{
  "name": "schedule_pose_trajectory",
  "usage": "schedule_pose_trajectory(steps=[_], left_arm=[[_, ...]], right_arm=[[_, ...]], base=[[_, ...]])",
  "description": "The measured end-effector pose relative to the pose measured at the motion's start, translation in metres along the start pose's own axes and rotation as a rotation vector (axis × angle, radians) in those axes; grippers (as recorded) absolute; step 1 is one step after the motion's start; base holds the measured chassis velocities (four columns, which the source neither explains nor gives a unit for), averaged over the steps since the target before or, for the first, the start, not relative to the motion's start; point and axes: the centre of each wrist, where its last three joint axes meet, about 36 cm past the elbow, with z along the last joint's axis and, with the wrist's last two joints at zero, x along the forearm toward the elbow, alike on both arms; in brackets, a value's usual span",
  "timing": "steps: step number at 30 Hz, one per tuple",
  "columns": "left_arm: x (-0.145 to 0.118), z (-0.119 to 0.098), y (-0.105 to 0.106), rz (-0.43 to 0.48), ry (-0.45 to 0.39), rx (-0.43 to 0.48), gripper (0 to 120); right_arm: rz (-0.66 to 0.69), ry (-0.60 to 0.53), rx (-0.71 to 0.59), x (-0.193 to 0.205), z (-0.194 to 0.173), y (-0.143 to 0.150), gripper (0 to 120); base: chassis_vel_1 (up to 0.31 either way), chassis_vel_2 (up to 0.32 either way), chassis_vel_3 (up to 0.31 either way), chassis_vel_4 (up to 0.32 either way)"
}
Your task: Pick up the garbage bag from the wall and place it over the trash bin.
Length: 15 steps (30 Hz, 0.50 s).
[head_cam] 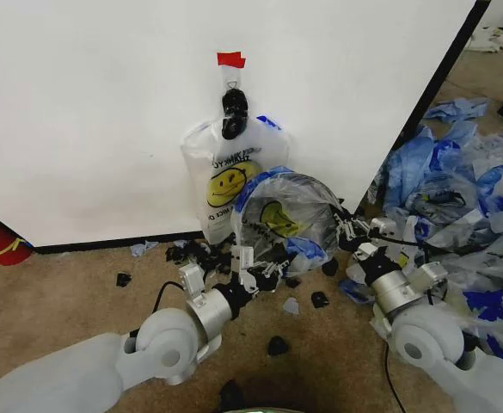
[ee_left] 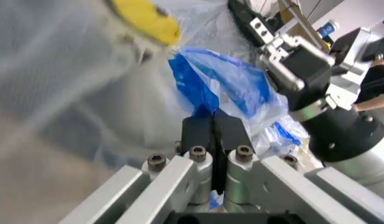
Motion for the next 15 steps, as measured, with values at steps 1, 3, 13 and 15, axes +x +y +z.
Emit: schedule_pose_trajectory(steps=[1,3,13,15], left_arm=[[0.001,0.001,-0.001,-0.002,0.001,0.002,0],[0.004,0.002,-0.001,-0.006,0.000,0.003,0],[0.011,0.003,-0.003,-0.025,-0.011,0.009,0],[0.013,0.003,-0.003,-0.031,-0.016,0.012,0]], right_arm=[[0.009,0.003,-0.015,0.000,-0.002,0.002,0],[0.028,0.008,-0.042,0.000,-0.006,0.005,0],[0.071,0.006,-0.098,-0.002,-0.021,0.010,0],[0.080,0.006,-0.117,-0.002,-0.025,0.012,0]], base=[[0.000,0.000,0.000,0.000],[0.000,0.000,0.000,0.000],[0.000,0.000,0.000,0.000],[0.000,0.000,0.000,0.000]])
